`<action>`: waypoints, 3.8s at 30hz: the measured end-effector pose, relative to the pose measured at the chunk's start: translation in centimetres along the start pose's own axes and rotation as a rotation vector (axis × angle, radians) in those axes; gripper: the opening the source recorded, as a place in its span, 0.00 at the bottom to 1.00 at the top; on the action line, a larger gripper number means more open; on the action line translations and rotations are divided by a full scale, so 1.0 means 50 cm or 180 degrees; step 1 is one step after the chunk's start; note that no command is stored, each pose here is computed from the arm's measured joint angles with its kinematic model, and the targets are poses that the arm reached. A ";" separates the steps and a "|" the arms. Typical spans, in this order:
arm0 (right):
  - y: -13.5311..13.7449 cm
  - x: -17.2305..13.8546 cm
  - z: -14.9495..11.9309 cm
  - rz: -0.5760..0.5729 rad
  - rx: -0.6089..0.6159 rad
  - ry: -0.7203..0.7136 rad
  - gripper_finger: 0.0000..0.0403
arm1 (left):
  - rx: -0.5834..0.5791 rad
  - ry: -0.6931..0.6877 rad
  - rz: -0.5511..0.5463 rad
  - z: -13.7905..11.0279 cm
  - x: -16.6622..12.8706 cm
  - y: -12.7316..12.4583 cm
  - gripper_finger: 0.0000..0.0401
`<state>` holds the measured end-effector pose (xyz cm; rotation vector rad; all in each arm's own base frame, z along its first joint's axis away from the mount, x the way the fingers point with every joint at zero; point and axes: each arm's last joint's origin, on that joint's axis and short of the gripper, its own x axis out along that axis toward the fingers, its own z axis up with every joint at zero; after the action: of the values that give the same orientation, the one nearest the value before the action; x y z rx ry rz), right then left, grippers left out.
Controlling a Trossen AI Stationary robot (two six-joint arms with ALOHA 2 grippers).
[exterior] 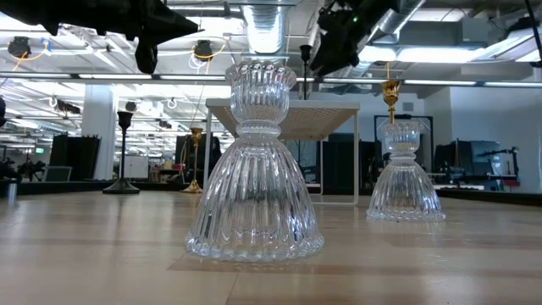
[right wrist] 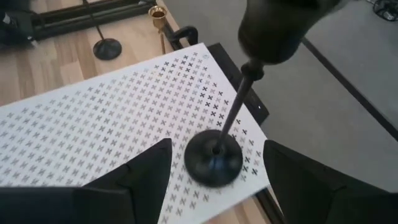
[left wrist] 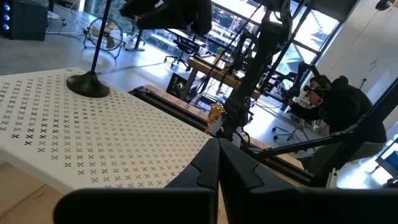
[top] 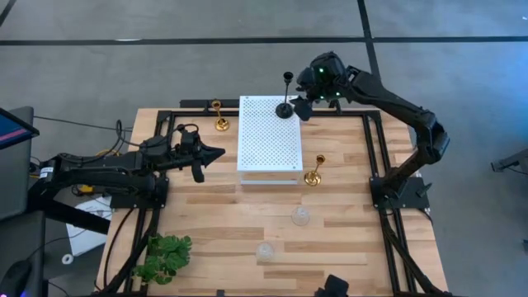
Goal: Pick & Place candle stick holders
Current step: Put the black candle holder on the shelf
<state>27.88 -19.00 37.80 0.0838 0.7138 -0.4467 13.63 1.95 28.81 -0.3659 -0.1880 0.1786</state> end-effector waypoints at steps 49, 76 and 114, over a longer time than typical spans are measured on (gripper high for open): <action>0.044 -0.227 -0.005 -0.0670 -0.0120 0.0744 0.01 | 0.0000 -0.0001 0.0000 0.000 0.000 0.000 0.01; 0.108 -0.140 -0.225 -0.0415 0.0283 -0.1002 0.00 | 0.0001 -0.0002 0.0000 0.000 0.000 0.000 0.01; 0.110 -0.118 -0.236 -0.0420 0.0283 -0.0984 0.00 | 0.0539 -0.0037 0.1138 0.018 -0.039 -0.002 0.01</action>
<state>19.04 -9.25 32.27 0.0496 0.3967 -0.6029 11.59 1.76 29.37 -0.2273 -0.1164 0.5458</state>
